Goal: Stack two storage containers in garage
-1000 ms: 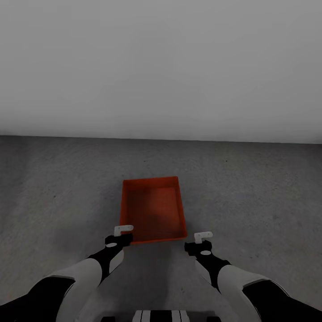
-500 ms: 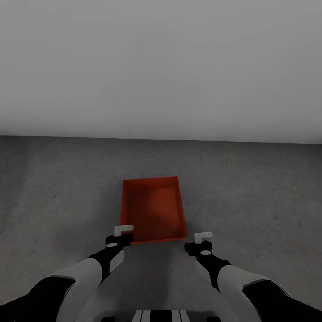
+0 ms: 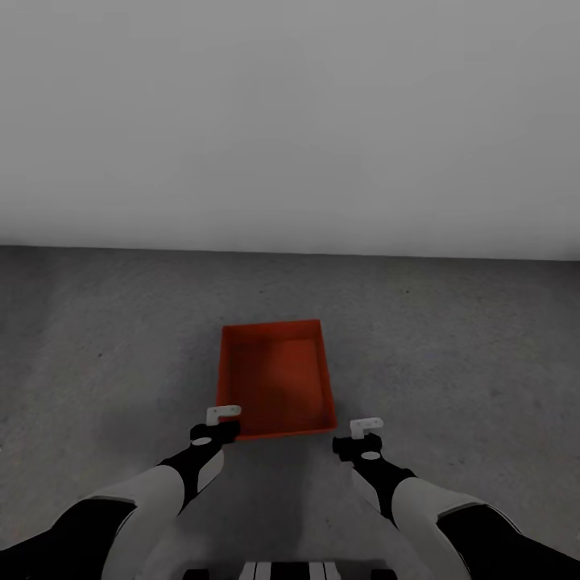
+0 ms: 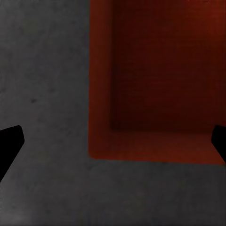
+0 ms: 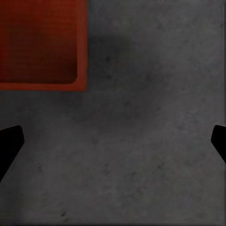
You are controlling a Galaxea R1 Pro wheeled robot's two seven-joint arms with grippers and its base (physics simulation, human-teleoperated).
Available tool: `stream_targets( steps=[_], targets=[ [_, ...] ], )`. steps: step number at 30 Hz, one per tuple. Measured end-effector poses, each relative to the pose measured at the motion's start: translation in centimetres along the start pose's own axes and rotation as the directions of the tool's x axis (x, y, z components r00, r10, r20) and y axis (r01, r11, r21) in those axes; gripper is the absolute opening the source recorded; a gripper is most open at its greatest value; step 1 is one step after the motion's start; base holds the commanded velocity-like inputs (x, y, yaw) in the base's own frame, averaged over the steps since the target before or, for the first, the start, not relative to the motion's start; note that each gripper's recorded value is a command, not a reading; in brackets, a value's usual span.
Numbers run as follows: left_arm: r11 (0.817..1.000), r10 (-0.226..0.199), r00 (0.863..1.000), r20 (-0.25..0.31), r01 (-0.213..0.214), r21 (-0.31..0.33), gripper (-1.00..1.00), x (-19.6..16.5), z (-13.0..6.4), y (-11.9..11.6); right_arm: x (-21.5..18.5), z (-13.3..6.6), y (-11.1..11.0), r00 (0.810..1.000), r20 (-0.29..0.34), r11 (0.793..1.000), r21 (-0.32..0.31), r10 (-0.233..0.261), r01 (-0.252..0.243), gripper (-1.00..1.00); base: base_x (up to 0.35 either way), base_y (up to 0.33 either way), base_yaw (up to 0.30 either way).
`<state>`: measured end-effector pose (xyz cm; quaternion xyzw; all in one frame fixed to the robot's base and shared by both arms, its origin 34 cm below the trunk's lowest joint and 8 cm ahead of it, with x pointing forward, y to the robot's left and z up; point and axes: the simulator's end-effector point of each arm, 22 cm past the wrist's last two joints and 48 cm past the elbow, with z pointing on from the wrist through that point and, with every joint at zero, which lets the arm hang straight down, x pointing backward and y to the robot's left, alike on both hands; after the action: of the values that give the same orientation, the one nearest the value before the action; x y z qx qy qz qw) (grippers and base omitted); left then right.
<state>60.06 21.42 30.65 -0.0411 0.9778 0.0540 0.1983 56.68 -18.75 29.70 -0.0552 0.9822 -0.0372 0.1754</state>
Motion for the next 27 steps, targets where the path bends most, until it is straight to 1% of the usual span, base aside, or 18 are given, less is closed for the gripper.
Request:
stream_targets(
  steps=[27],
  targets=[
    [1.000,0.001,1.000,-0.001,-0.001,0.001,1.00,-2.5,-4.5,0.4,-2.2,-4.6,-0.4,1.000,-0.004,1.000,-0.008,0.000,0.000,1.00,0.000,0.000,0.000]
  ],
)
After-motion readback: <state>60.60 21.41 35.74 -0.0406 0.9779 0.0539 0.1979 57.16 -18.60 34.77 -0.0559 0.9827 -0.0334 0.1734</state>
